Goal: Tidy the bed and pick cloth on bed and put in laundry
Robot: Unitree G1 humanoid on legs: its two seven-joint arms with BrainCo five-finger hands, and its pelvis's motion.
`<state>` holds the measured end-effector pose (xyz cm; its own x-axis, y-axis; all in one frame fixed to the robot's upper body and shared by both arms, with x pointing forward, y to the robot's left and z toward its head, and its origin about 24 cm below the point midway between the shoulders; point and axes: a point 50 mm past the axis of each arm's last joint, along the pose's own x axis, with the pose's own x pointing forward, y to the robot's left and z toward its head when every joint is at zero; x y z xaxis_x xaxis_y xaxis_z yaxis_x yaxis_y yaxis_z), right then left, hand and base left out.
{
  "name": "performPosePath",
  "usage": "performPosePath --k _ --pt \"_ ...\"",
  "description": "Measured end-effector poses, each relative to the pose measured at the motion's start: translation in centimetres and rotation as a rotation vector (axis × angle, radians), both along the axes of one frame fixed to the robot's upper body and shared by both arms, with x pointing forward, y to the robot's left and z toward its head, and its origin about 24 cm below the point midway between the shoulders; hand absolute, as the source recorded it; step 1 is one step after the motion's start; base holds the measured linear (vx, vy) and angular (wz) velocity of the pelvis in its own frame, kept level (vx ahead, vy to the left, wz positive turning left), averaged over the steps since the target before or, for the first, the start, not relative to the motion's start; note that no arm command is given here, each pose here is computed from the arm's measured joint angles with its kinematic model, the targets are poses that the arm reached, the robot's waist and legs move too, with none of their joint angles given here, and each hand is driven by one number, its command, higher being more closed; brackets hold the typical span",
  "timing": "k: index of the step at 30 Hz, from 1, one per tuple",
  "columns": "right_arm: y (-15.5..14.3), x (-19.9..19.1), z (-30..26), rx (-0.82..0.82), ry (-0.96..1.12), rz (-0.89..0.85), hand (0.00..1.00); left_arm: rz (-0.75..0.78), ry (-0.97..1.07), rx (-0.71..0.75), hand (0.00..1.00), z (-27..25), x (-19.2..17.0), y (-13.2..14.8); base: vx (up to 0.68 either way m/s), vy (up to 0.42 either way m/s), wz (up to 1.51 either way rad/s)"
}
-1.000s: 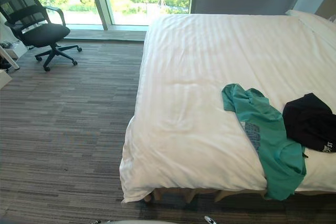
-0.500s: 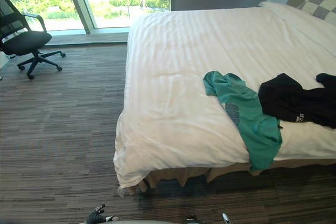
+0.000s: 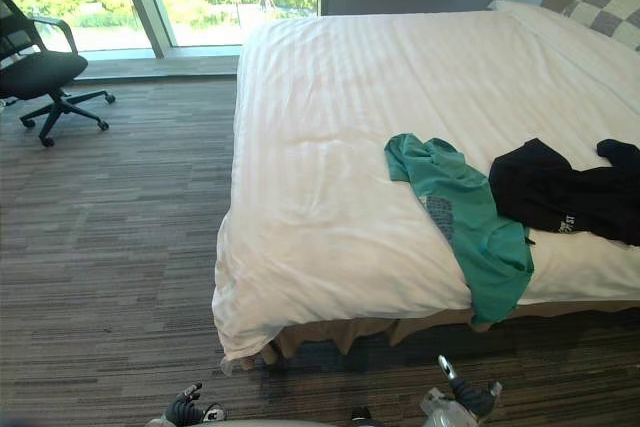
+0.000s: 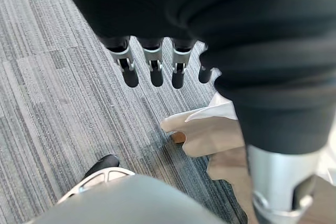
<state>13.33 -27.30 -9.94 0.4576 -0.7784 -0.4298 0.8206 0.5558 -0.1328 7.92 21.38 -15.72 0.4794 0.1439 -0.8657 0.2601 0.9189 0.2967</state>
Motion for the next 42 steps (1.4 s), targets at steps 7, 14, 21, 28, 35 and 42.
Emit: performPosePath --k 7,14,21,28,35,42 --pt "-8.9 7.7 17.6 -0.433 -0.466 0.356 0.0 0.004 -0.062 -0.007 0.0 1.0 -0.7 0.2 -0.04 -0.004 0.08" --pt "-3.3 11.6 20.2 -0.427 -0.415 0.795 1.0 0.006 0.009 -0.112 0.0 1.3 0.0 -0.3 -0.07 -0.026 0.09" --pt "0.4 13.3 19.1 -0.404 -0.332 1.031 1.0 0.061 0.038 -0.193 0.0 1.0 0.1 -1.3 -0.02 -0.029 0.17" --pt "5.3 16.0 19.6 -0.406 -0.363 1.244 1.0 0.143 0.025 -0.209 0.0 1.2 0.6 -0.5 -0.04 -0.033 0.23" --pt "9.3 17.2 18.3 -0.281 -0.402 1.328 1.0 0.207 0.025 -0.225 0.0 1.0 0.6 -0.2 -0.06 -0.033 0.31" --pt "13.9 19.8 20.8 -0.218 -0.508 1.39 1.0 0.204 -0.051 -0.213 0.0 1.7 3.4 0.6 -0.09 -0.037 0.32"
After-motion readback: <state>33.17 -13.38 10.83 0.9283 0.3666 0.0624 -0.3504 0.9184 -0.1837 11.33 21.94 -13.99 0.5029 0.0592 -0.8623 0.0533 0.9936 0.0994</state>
